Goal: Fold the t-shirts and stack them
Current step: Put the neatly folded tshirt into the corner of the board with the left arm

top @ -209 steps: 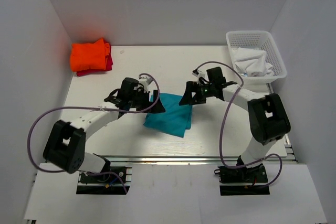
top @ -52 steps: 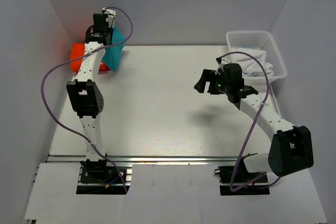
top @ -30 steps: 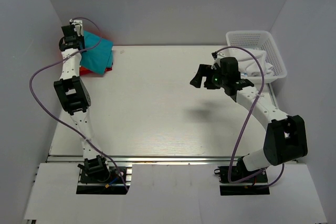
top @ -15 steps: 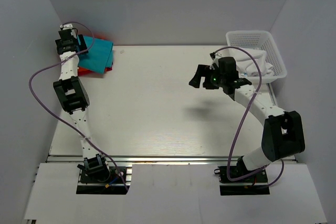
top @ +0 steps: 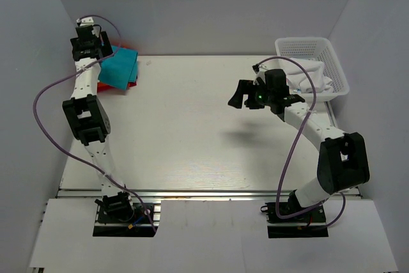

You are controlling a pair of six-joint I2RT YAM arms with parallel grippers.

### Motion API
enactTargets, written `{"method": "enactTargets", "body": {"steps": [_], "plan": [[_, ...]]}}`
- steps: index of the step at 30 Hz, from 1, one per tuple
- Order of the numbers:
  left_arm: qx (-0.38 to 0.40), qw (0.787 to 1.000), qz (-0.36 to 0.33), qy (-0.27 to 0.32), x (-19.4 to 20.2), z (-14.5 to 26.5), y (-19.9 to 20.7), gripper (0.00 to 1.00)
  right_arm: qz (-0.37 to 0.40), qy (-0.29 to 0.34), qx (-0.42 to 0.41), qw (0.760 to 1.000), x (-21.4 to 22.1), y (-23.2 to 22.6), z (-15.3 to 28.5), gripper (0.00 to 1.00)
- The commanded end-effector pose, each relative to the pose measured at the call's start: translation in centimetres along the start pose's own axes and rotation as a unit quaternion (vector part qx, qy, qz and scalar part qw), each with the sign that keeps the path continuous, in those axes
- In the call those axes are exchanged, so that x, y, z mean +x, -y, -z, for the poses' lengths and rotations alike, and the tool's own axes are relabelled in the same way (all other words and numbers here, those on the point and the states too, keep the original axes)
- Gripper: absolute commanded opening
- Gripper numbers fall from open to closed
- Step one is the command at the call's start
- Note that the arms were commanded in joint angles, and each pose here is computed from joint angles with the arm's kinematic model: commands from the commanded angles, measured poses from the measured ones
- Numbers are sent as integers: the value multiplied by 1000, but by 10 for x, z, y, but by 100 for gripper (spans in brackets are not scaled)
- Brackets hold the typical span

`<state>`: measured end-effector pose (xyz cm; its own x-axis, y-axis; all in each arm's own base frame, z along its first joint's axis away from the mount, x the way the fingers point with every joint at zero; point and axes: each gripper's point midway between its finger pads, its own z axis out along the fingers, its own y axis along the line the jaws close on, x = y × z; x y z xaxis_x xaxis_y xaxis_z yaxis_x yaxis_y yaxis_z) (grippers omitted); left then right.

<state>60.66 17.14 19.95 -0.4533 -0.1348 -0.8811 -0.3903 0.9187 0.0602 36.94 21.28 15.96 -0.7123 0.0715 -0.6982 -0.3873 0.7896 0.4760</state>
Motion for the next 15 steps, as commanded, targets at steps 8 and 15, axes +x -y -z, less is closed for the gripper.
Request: {"method": "enactTargets", "body": {"steps": [8, 15], "plan": [[55, 980, -192, -6, 16, 4, 126, 100, 11, -4, -20, 1000, -4, -3, -8, 90], [4, 974, -226, 5, 34, -25, 134, 89, 4, -27, -3, 1000, 8, 7, -12, 90]]}}
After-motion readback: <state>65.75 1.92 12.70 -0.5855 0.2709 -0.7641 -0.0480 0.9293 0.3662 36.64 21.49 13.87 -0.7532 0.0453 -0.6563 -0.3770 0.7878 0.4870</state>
